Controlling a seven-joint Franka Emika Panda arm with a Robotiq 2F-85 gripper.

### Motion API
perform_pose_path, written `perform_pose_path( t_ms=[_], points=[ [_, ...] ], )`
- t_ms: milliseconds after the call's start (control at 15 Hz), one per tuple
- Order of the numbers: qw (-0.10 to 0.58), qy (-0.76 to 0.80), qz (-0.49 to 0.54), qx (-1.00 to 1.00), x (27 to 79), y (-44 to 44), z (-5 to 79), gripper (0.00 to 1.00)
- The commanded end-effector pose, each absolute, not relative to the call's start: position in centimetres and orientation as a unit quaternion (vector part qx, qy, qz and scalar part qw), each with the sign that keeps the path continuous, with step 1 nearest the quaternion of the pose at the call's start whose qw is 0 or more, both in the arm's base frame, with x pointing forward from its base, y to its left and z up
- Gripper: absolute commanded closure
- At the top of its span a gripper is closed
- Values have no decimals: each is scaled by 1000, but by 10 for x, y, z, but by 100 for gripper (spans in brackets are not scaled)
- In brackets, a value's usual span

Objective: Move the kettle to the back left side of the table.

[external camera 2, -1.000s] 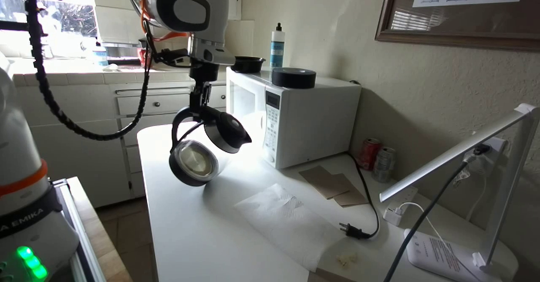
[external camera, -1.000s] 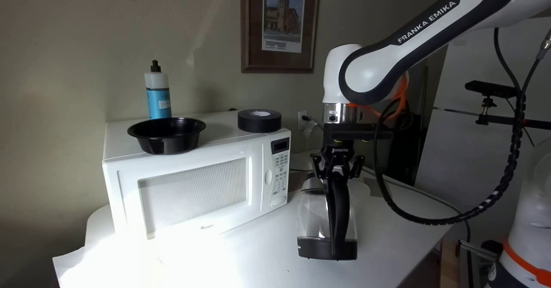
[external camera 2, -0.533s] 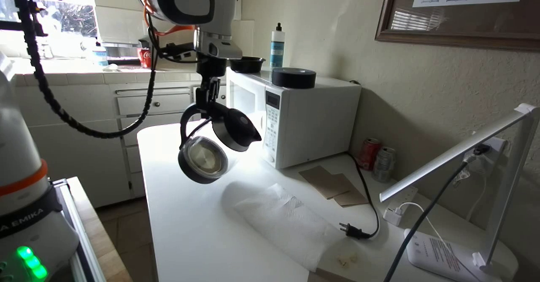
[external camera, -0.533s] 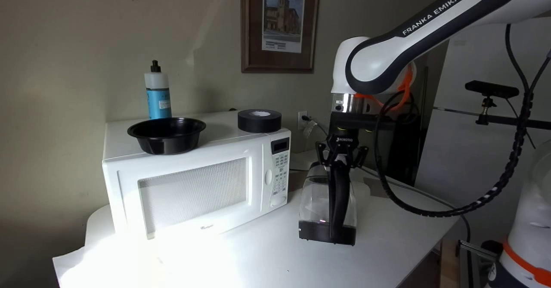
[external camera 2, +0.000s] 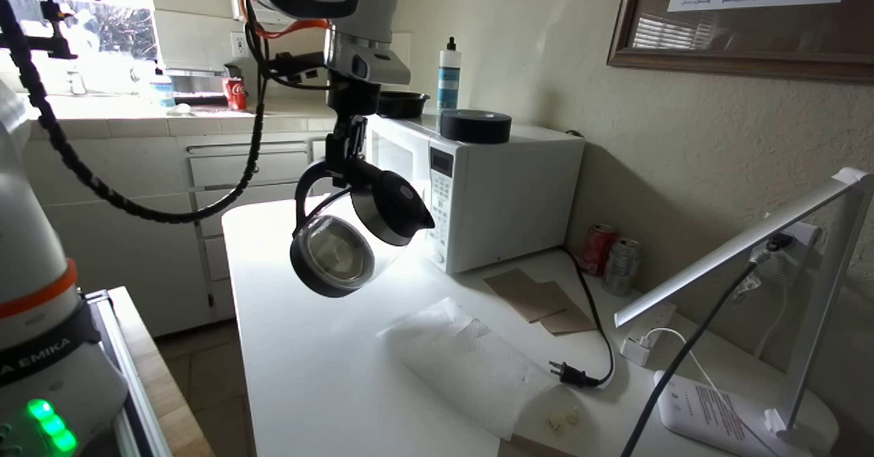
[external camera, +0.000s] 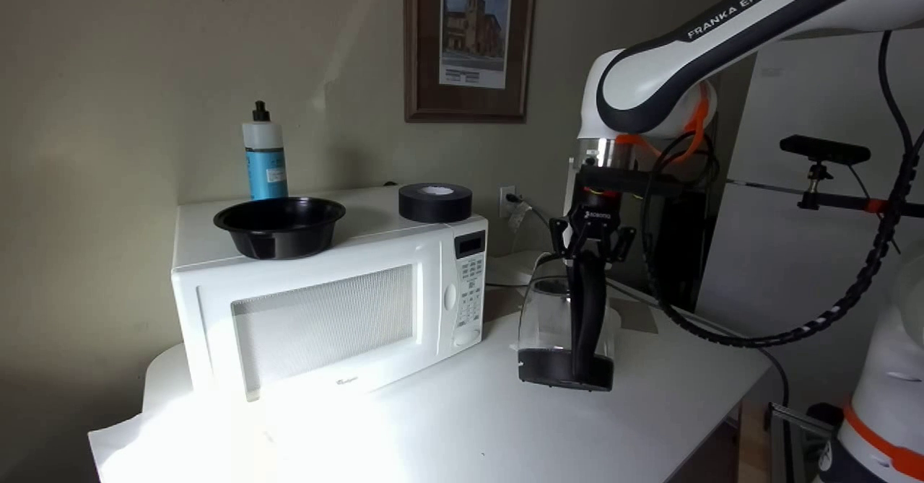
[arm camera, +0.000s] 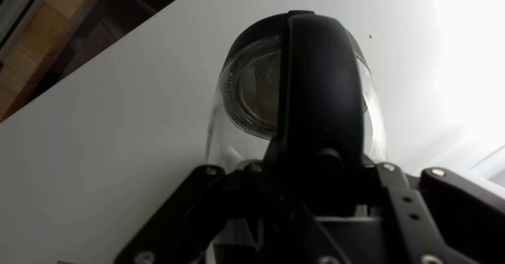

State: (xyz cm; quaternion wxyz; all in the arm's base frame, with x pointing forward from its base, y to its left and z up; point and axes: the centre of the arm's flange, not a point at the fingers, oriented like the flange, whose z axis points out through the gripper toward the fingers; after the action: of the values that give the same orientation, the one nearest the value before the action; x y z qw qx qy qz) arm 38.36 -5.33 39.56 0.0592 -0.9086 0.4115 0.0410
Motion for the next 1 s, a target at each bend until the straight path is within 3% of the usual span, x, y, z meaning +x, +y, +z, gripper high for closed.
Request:
perform_pose_path(
  t_ms=[0, 400, 467, 933],
  points=[
    [63, 410, 43, -909, 382, -60, 399, 62],
    [66, 408, 42, -910, 381, -64, 403, 62],
    [66, 408, 42, -910, 381, -64, 403, 87],
    [69, 391, 41, -917, 381, -108, 403, 87]
  ],
)
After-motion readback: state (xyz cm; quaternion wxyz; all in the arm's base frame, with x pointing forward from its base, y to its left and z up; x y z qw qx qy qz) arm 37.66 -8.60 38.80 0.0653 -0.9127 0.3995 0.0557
